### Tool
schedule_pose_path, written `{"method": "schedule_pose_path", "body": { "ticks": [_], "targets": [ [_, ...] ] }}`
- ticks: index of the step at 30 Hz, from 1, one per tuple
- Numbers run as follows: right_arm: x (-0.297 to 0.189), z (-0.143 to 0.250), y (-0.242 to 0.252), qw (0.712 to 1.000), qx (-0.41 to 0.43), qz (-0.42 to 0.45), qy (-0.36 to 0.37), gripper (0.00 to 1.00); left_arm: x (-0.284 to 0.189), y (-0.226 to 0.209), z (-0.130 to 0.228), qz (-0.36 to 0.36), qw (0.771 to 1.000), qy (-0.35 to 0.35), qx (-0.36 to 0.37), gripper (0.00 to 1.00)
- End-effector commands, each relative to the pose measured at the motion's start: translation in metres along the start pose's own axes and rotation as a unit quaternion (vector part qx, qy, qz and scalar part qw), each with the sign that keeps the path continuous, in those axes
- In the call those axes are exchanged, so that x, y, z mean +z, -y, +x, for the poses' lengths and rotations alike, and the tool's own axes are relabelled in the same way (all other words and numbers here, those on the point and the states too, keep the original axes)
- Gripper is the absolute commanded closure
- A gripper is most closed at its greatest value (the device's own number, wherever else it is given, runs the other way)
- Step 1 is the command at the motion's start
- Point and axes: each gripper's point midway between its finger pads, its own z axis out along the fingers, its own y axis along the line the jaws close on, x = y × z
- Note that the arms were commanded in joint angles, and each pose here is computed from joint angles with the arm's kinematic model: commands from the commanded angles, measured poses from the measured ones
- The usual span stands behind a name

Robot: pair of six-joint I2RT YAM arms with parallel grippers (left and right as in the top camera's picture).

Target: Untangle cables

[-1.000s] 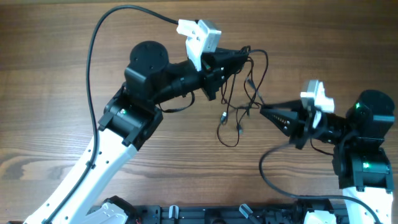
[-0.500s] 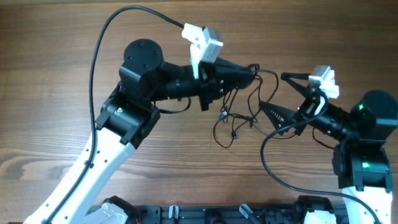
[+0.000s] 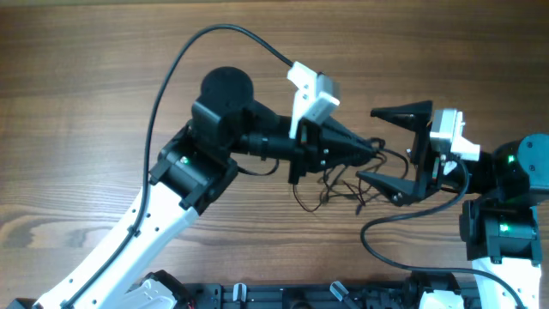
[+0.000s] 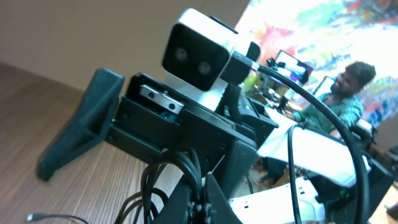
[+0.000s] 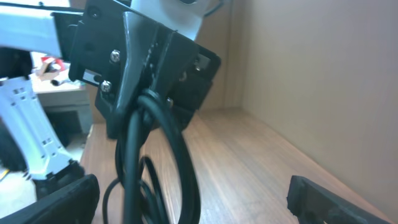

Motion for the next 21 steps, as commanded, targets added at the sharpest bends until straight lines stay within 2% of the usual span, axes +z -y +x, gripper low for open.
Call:
{"method": "schedule_pose_path", "body": {
  "ticks": [1, 2, 3, 5, 8, 9, 13, 16, 18, 21],
  "targets": [
    [-0.001, 0.000, -0.014, 0.999, -0.003, -0.042, -0.001, 0.71, 0.006, 0.009, -0.005, 0.013, 0.999, 0.001, 0.051, 0.96],
    [-0.001, 0.000, -0.015, 0.999, -0.002, -0.044, -0.001, 0.91, 0.003, 0.001, -0.008, -0.005, 0.999, 0.007, 0.050, 0.96],
    [-0.001, 0.000, -0.016, 0.999, -0.002, -0.047, -0.001, 0.96, 0.001, -0.003, -0.009, -0.014, 0.999, 0.011, 0.050, 0.96],
    [-0.001, 0.000, -0.017, 0.999, -0.002, -0.048, -0.001, 0.96, -0.006, -0.011, -0.013, -0.029, 0.998, 0.017, 0.050, 0.94],
    [-0.001, 0.000, -0.016, 0.999, -0.002, -0.047, -0.001, 0.96, -0.017, -0.023, -0.018, -0.049, 0.997, 0.025, 0.048, 0.38],
    [-0.001, 0.000, -0.013, 0.999, 0.001, -0.039, -0.001, 0.96, -0.022, -0.028, -0.020, -0.057, 0.997, 0.028, 0.048, 0.00],
    [-0.002, -0.001, 0.022, 0.995, 0.076, 0.064, 0.007, 0.96, -0.036, -0.040, -0.025, -0.078, 0.996, 0.042, -0.017, 0.00],
    [-0.010, -0.002, 0.057, 0.972, 0.165, 0.164, 0.033, 0.96, -0.036, -0.040, -0.024, -0.074, 0.993, 0.045, -0.077, 0.00],
    [-0.013, -0.002, 0.066, 0.960, 0.203, 0.189, 0.046, 0.96, -0.033, -0.036, -0.022, -0.065, 0.994, 0.040, -0.076, 0.00],
    [-0.014, -0.003, 0.066, 0.957, 0.213, 0.190, 0.050, 0.96, -0.017, -0.021, -0.016, -0.039, 0.996, 0.025, -0.075, 0.00]
  ]
}}
